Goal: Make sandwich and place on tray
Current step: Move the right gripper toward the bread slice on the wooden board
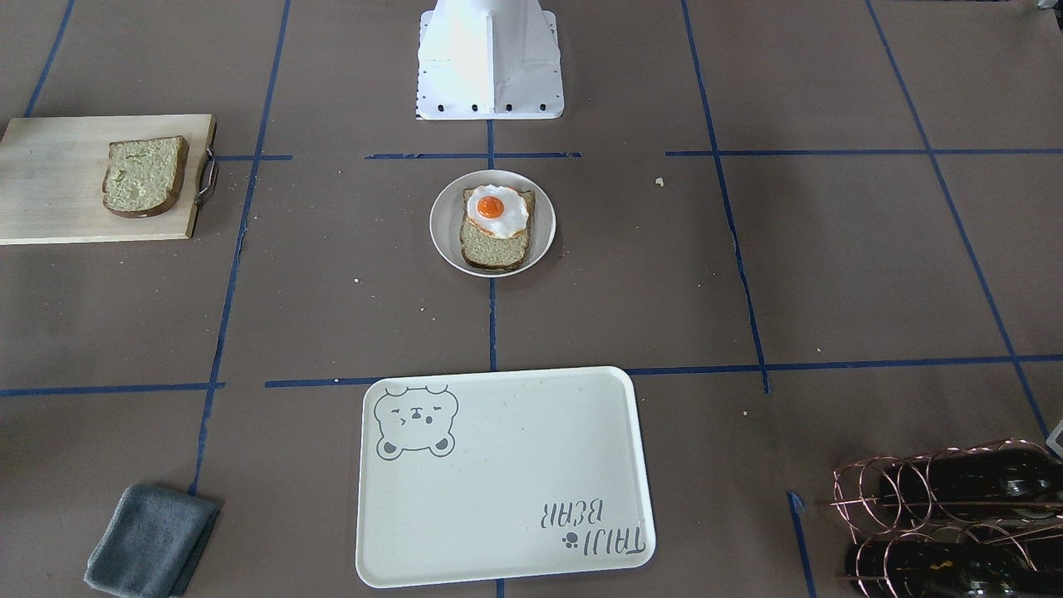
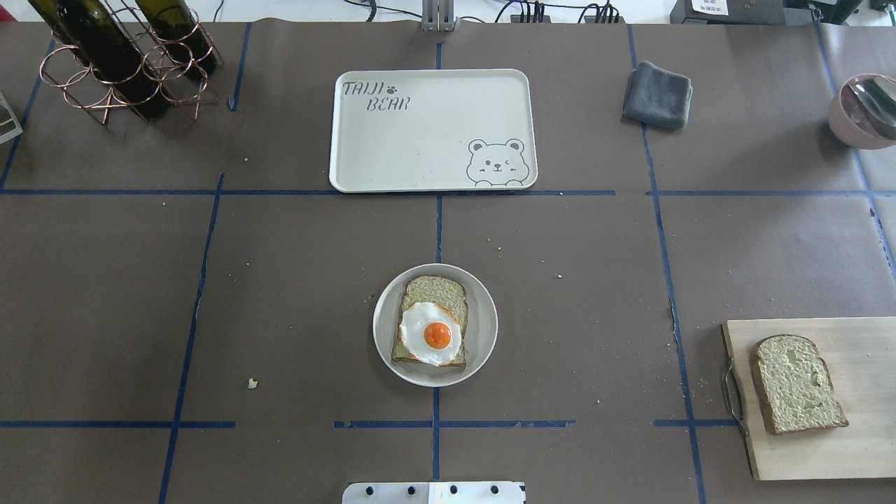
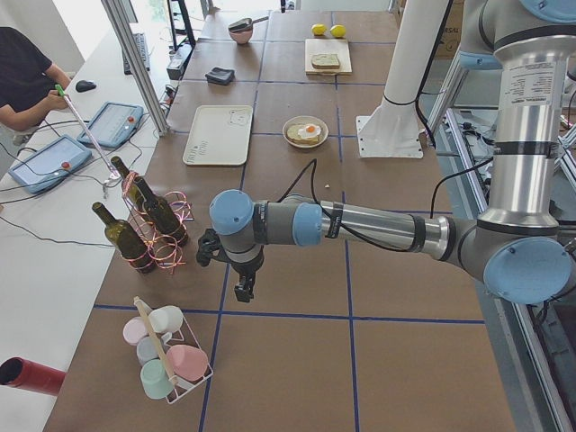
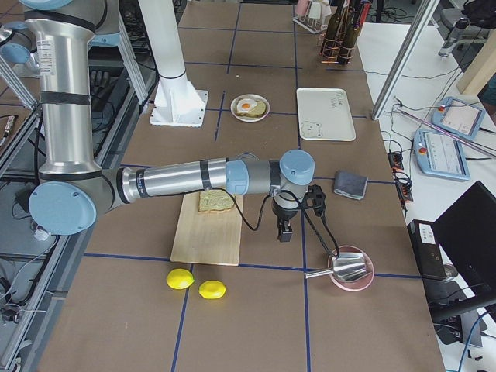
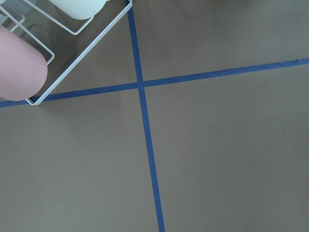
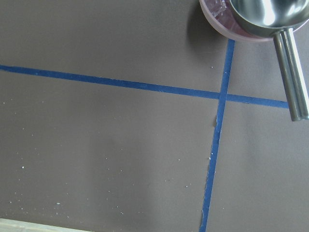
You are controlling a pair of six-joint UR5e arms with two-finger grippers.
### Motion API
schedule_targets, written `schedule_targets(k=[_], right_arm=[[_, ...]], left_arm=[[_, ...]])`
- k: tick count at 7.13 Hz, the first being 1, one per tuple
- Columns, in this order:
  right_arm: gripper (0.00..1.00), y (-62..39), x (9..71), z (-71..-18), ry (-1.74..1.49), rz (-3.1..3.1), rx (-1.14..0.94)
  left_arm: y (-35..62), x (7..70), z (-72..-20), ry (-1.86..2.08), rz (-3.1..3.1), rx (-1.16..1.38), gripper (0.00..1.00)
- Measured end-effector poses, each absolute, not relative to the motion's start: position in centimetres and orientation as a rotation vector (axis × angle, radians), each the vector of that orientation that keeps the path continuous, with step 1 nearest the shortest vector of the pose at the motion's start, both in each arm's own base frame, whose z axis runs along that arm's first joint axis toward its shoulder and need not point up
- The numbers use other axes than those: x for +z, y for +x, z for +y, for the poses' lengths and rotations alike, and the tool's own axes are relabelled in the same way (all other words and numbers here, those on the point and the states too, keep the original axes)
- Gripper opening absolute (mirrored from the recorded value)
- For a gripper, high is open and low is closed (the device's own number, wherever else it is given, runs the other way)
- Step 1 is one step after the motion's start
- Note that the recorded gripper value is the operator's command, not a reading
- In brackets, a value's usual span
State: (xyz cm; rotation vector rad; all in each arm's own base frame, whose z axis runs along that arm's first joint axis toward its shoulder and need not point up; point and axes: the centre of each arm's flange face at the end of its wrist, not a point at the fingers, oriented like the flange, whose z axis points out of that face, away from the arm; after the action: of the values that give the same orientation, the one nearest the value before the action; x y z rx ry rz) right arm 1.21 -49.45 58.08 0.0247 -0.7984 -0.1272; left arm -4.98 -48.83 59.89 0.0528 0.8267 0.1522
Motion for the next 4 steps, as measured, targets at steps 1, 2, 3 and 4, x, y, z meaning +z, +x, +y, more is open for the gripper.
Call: schedule_targets(k=[1, 2, 3, 4], right_arm=[[1.0, 1.2, 57.91, -49.55, 0.028, -0.798, -0.129], [1.0, 1.19, 57.79, -49.57, 0.031, -0.799, -0.13], [1.0, 1.19, 57.58, -49.6, 0.035, -0.799, -0.131], [1.0, 1.19, 57.32, -49.62, 0.04, -0.799, -0.133]], left_arm=[[-5.04, 59.65, -48.78, 0.068, 0.823, 0.166, 1.0], [-5.14, 59.33, -48.69, 0.096, 0.818, 0.196, 1.0], [-5.15, 59.18, -48.83, 0.113, 0.815, 0.219, 1.0], [-5.14, 59.05, -48.99, 0.121, 0.814, 0.229, 1.0]])
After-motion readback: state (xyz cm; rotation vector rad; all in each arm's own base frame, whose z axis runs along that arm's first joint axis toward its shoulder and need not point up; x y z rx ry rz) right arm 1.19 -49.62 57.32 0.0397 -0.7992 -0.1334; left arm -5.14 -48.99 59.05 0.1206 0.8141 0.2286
